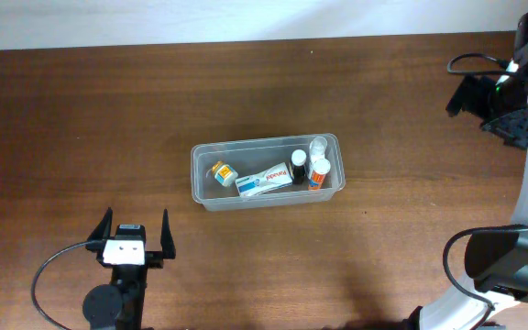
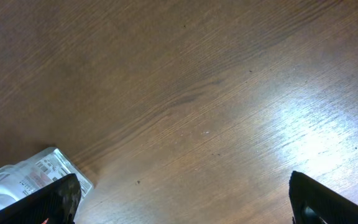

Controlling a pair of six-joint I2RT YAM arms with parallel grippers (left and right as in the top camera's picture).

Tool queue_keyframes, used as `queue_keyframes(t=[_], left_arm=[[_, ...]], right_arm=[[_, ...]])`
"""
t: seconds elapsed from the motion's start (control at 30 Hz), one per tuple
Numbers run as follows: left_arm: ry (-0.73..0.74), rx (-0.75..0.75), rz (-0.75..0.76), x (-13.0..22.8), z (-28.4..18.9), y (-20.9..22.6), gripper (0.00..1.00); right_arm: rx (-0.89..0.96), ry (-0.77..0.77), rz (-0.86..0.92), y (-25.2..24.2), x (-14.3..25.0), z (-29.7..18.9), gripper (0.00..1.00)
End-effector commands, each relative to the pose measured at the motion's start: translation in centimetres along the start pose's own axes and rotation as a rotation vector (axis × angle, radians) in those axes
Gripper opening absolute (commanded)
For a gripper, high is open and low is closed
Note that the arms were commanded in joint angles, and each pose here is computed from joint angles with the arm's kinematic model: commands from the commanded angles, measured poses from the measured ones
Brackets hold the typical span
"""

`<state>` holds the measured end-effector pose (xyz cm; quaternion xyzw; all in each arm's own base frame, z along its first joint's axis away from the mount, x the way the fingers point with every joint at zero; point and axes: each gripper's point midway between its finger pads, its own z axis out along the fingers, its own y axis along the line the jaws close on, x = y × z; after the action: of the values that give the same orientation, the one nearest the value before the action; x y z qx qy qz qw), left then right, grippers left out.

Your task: Pack container

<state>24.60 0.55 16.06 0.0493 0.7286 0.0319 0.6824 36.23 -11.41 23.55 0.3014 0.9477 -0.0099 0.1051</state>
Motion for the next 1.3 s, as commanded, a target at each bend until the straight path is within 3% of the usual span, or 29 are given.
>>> queue_keyframes(t=[0.0, 1.03, 1.27], left_arm=[[-0.003, 0.001, 0.021, 0.1, 0.0, -0.1, 0.99], [-0.002, 0.001, 0.021, 0.1, 0.0, 0.0, 1.00], [-0.002, 0.001, 0.021, 0.1, 0.0, 0.0, 0.99]], right_arm=[[-0.001, -0.031, 0.013, -0.1, -0.2, -1.0, 0.98], [-0.003, -0.031, 0.006, 0.2, -0.1, -1.0, 0.98], [-0.054, -0.124, -0.056, 2.1, 1.4, -4.9, 0.98]])
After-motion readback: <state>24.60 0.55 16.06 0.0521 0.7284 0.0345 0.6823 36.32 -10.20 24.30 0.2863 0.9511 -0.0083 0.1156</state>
